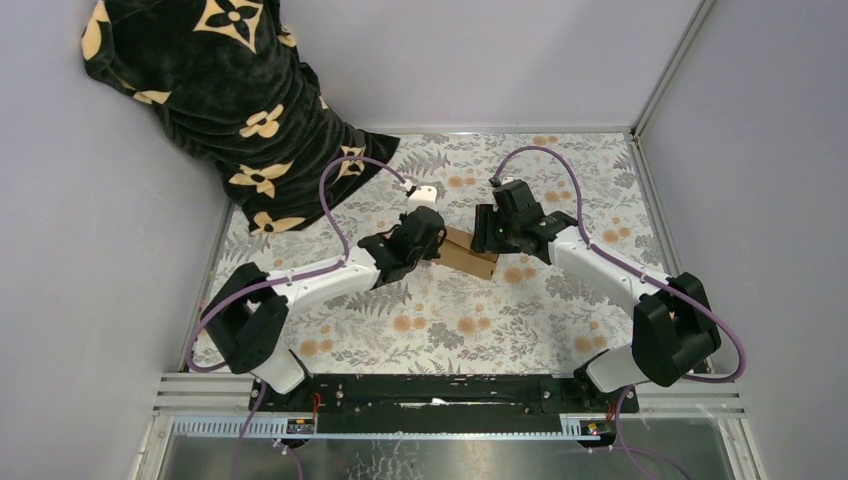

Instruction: Fold the paper box

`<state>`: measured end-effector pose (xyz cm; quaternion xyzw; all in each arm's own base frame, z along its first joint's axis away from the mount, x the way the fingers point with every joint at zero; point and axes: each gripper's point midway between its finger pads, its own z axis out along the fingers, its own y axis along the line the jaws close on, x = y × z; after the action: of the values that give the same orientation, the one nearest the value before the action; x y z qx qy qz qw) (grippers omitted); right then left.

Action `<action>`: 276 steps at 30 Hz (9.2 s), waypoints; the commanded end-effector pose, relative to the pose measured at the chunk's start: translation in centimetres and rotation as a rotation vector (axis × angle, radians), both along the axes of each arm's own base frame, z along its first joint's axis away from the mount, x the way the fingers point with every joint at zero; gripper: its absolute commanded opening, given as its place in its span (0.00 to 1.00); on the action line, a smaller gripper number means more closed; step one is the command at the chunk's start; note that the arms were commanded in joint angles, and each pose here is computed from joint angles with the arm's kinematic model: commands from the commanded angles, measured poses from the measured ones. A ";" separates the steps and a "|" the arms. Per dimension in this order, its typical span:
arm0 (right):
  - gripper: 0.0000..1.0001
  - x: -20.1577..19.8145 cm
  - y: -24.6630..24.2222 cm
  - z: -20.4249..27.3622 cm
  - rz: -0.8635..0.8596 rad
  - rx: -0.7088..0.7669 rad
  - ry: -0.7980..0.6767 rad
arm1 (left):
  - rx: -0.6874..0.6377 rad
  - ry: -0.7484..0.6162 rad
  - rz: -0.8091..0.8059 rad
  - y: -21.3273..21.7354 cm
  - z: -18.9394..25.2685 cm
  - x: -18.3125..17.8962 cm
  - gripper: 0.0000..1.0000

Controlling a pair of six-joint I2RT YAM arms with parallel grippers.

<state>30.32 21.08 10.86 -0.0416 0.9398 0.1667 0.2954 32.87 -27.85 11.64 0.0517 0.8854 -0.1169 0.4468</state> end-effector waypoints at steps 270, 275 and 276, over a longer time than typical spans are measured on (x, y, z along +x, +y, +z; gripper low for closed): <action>0.68 -3.9 -4.2 -2.1 -0.122 -0.068 -0.022 | -0.075 0.232 0.168 3.7 -5.7 -7.1 0.65; 0.67 -3.8 -3.4 -2.2 -0.088 -0.060 0.011 | -0.118 0.282 0.133 2.5 -5.8 -7.7 0.64; 0.67 -3.9 -3.1 -2.1 -0.080 -0.047 0.010 | -0.120 0.285 0.133 2.4 -5.9 -7.8 0.63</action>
<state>26.14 16.63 7.51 0.0076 0.9501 0.1074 0.2928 25.42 -24.17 5.31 -0.0463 0.9303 -0.1200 0.3435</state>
